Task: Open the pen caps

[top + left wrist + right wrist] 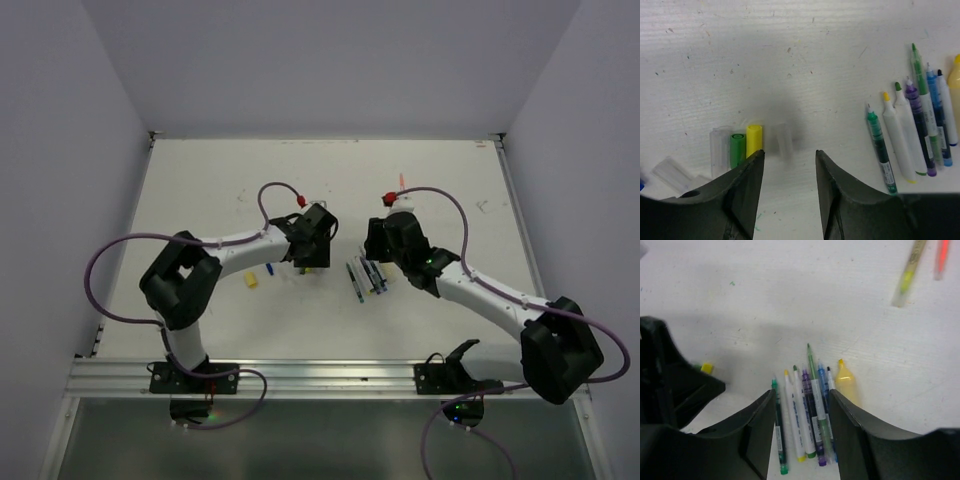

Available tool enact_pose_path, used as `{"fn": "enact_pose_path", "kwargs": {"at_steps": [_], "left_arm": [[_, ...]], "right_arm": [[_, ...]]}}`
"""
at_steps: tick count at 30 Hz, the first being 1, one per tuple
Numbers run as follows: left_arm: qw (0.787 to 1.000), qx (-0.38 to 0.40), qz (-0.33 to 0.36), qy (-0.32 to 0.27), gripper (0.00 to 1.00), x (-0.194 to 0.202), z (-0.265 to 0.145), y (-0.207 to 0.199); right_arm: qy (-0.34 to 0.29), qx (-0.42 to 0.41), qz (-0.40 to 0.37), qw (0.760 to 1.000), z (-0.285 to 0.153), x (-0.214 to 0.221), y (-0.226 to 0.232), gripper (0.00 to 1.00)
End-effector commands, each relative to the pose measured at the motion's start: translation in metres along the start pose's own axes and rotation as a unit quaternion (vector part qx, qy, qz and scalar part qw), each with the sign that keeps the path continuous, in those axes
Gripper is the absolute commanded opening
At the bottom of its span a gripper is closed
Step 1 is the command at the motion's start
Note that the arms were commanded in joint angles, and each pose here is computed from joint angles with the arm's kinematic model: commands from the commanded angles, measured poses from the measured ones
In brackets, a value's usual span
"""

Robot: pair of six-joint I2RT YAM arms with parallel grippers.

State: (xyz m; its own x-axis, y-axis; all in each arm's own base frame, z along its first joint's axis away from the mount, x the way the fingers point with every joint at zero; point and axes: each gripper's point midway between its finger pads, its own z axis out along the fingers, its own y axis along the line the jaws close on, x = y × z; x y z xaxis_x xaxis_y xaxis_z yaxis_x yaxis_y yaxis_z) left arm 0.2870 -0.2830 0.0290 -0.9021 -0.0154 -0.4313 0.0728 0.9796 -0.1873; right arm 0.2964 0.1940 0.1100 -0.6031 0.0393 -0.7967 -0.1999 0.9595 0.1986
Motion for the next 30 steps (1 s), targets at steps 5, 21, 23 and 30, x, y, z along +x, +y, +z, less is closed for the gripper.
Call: {"fn": "enact_pose_path", "kwargs": {"at_steps": [5,21,23,30], "left_arm": [[0.996,0.048,-0.004,-0.078,0.63,-0.042,-0.063,-0.017],[0.985,0.057,-0.022,-0.163,1.00,-0.051,-0.103,0.034],[0.985,0.058,-0.022,-0.159,1.00,-0.046,-0.100,0.040],[0.986,0.062,-0.018,-0.151,1.00,-0.038,-0.096,0.046]], "right_arm": [[-0.028,0.105,0.050,0.993,0.027,-0.057,-0.058,0.52],[0.042,0.182,0.074,0.980,0.139,-0.086,-0.128,0.44],[0.059,0.184,0.071,0.979,0.151,-0.077,-0.131,0.43],[0.091,0.203,0.062,0.973,0.177,-0.074,-0.143,0.44]]}}
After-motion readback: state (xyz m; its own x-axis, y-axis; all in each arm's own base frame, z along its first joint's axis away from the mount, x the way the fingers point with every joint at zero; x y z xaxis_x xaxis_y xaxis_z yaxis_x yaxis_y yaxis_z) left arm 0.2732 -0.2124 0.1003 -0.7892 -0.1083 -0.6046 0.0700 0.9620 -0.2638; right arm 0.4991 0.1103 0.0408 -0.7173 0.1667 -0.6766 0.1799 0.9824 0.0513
